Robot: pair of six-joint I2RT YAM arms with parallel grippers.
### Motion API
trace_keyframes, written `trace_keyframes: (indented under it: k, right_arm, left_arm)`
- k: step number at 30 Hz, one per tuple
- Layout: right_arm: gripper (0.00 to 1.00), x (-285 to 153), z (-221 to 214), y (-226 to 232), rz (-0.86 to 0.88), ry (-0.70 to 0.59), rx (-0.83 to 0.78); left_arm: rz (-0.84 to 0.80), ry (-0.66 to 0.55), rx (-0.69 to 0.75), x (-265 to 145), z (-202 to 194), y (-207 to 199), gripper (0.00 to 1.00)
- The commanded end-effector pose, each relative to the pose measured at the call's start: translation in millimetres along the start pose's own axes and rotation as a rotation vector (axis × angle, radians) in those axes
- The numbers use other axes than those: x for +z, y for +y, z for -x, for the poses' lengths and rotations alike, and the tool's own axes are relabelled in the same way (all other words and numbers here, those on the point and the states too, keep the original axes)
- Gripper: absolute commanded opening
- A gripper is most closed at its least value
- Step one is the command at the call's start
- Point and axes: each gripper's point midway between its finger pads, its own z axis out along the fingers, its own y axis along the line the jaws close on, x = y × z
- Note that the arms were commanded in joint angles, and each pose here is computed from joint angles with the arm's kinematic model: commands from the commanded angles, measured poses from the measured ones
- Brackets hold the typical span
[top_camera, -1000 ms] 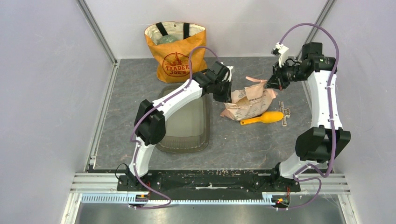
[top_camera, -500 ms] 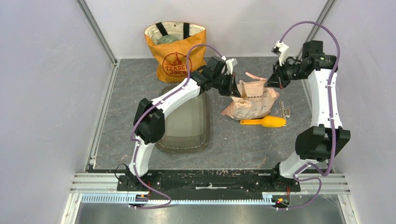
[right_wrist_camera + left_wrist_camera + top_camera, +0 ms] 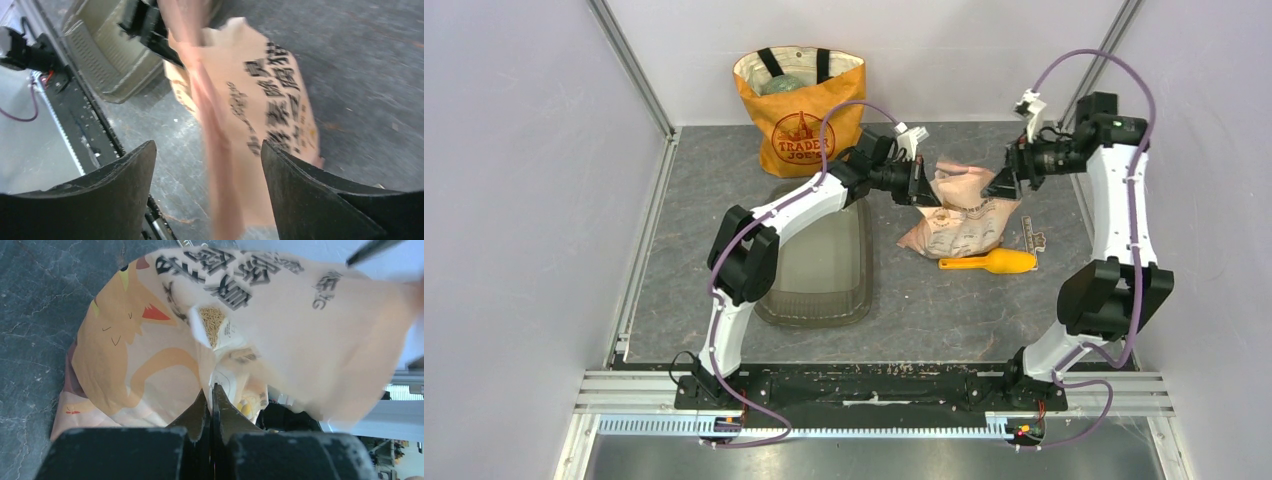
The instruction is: Fill the litter box with clean litter
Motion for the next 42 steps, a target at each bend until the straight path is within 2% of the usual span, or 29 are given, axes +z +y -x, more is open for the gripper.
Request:
trace_keyframes:
  k: [1, 6, 15, 17, 18, 21, 23, 24, 25, 27, 31, 36, 41, 42]
  right_arm:
    - [0.87, -33.9, -3.2, -27.1, -0.073, -0.038, -0.016]
    - [0.97, -34.5, -22.4, -40.5, -0.075, -0.039, -0.052]
    - [0.95, -12.0, -31.3, -56.0, 0.021, -0.156, -0.070]
    - [0.88, -7.8, -28.1, -57.1, 0.031, -0.167, -0.072]
    - [0.80, -5.4, -25.5, -56.9, 0.034, -0.171, -0.073]
    - [0.34, -3.8, -17.2, -57.5, 0.027, -0.190, -0.084]
    - [0.08, -6.4, -13.7, -55.1, 0.022, -0.194, -0.094]
    - [0.00, -8.0, -13.0, -53.0, 0.019, -0.193, -0.106]
    - [0.00, -9.2, -12.6, -50.8, 0.018, -0.192, -0.117]
    - [0.00, -11.8, -10.1, -45.7, 0.018, -0.198, -0.139]
    - [0.00, -15.1, -3.0, -37.7, 0.031, -0.221, -0.159]
    - [0.00, -14.1, 1.3, -30.8, 0.058, -0.219, -0.168]
    - [0.00, -8.1, 7.2, -29.4, 0.074, -0.212, -0.169]
    - [0.00, -6.2, 8.4, -29.3, 0.078, -0.210, -0.168]
  left_arm:
    - [-0.130, -0.053, 0.079, -15.5, 22.6, -41.3, 0.02]
    - [-0.137, -0.046, 0.110, -17.0, 20.5, -44.3, 0.02]
    - [-0.077, -0.066, 0.063, -21.3, 22.9, -40.3, 0.03]
    - [-0.057, -0.074, 0.044, -24.2, 24.8, -40.8, 0.06]
    - [-0.037, -0.078, 0.034, -25.8, 25.5, -39.4, 0.08]
    - [0.054, -0.069, -0.015, -32.4, 19.9, -29.4, 0.30]
    - [0.107, -0.061, -0.048, -39.2, 12.4, -22.3, 0.39]
    - [0.133, -0.069, -0.062, -44.5, 11.4, -21.3, 0.43]
    - [0.151, -0.074, -0.081, -48.7, 9.8, -19.6, 0.49]
    - [0.196, -0.085, -0.119, -54.7, 7.7, -13.0, 0.52]
    - [0.253, -0.123, -0.207, -58.5, 10.8, -5.3, 0.47]
    - [0.168, -0.146, -0.264, -42.7, 22.9, -15.4, 0.34]
    - [-0.011, -0.140, -0.244, -23.6, 32.9, -40.3, 0.03]
    - [-0.037, -0.137, -0.235, -22.3, 32.7, -46.3, 0.02]
